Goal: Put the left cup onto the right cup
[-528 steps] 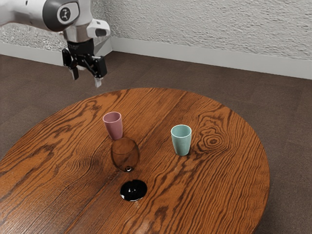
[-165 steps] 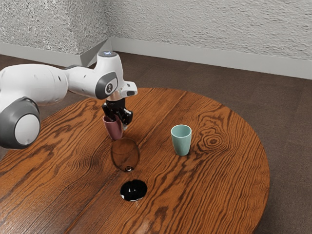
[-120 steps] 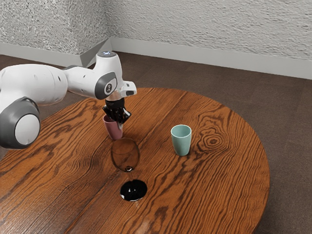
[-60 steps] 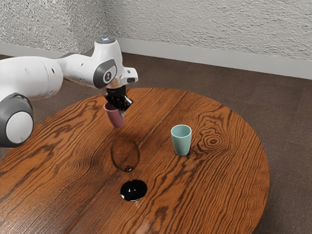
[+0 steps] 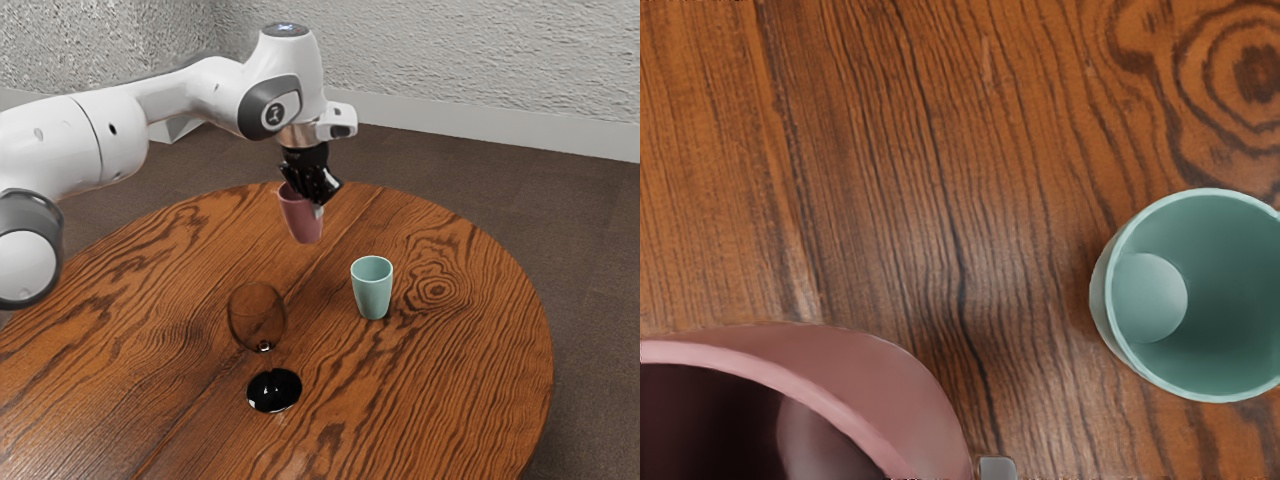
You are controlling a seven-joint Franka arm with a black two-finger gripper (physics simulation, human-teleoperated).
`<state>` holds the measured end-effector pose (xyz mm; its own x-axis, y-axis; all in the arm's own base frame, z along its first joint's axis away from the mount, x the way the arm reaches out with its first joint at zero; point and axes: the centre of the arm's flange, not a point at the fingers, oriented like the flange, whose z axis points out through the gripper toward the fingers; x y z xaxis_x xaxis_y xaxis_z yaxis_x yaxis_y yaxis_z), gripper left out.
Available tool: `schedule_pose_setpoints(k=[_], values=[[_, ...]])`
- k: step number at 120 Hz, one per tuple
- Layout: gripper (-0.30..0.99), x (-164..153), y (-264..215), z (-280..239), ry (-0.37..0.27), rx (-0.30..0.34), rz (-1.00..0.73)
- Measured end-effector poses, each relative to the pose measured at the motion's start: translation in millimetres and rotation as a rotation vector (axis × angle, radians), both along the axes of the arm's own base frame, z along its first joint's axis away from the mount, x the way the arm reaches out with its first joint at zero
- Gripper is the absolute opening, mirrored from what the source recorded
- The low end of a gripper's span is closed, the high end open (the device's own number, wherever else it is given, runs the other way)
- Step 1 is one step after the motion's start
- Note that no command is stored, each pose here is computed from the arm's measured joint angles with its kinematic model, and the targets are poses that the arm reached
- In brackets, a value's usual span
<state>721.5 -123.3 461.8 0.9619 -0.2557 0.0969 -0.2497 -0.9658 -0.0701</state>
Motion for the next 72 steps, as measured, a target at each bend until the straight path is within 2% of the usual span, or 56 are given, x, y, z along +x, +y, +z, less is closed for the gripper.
schedule_pose_setpoints(k=[20, 41, 72], values=[[-0.09, -2.7, -48.5, 15.4, -0.029, 0.01, -0.032], [-0.09, 5.9, -87.6, 3.0, -0.033, 0.013, -0.031], [-0.09, 8.4, -103.1, -25.7, 0.0, 0.032, 0.005]])
